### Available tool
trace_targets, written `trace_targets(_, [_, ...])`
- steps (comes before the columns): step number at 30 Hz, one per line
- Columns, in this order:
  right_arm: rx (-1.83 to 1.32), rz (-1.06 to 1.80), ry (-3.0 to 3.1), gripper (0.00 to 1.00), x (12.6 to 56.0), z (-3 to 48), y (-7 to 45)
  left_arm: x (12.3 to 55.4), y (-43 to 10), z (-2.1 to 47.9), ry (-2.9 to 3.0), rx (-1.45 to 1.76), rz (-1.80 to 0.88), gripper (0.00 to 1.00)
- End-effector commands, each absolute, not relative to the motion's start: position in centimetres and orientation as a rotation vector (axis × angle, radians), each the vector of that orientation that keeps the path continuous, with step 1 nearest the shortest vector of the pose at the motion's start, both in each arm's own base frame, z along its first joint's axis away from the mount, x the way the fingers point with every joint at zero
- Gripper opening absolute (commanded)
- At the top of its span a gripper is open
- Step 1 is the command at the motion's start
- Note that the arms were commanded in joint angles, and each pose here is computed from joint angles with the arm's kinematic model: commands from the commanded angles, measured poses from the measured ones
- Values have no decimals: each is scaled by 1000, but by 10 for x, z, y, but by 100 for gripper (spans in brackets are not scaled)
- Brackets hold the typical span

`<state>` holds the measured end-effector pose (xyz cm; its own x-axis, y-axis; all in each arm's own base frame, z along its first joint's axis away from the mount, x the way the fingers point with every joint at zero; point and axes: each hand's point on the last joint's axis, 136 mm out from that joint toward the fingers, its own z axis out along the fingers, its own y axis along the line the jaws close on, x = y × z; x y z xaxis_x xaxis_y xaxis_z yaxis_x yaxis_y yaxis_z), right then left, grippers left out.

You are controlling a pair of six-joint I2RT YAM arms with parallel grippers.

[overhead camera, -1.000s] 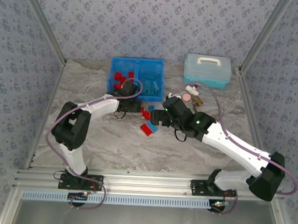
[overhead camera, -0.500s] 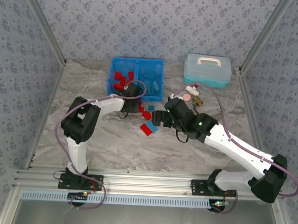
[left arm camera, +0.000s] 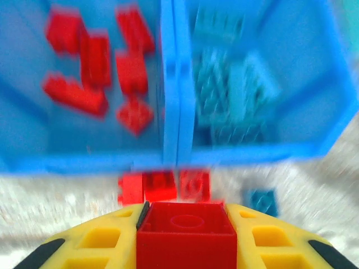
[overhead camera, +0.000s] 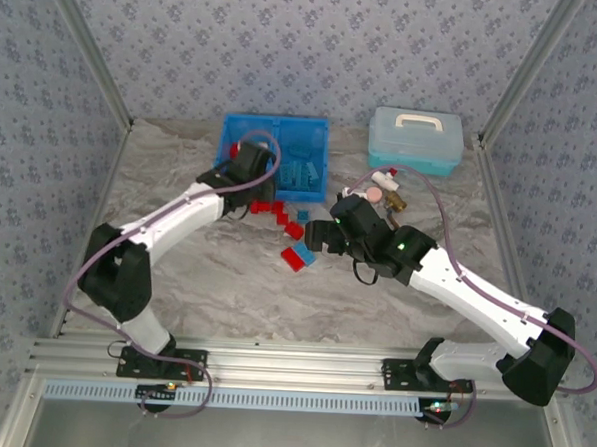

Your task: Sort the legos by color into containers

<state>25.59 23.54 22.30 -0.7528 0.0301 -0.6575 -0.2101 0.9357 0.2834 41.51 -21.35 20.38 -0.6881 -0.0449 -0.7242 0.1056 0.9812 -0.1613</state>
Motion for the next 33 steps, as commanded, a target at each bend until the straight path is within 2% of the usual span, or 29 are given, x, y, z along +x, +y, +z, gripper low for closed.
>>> trace_targets(1, [-107, 447, 2372, 99, 258, 226, 232, 444, -189, 236, 2261, 38, -147, 28])
trace_targets(6, [-94, 453, 2374, 99, 254, 230, 228, 503, -168, 246, 2254, -2, -108, 28])
trace_targets(10, [-84, 437, 2366, 99, 251, 234, 221, 546, -164, 231, 2308, -2, -90, 28])
trace_targets(18, [-76, 416, 2374, 99, 252, 231, 215, 600, -166, 179, 2399, -26, -85, 41])
trace_targets(25, [-52, 416, 2365, 100, 253, 235, 212, 604, -168, 193, 2376, -50, -150, 56])
trace_targets(30, [-57, 415, 2369, 99, 254, 234, 212, 582, -174, 236, 2332, -40, -210, 57])
trace_targets(33, [-47, 415, 2373, 99, 253, 232, 210, 549, -180, 266, 2294, -25, -263, 58])
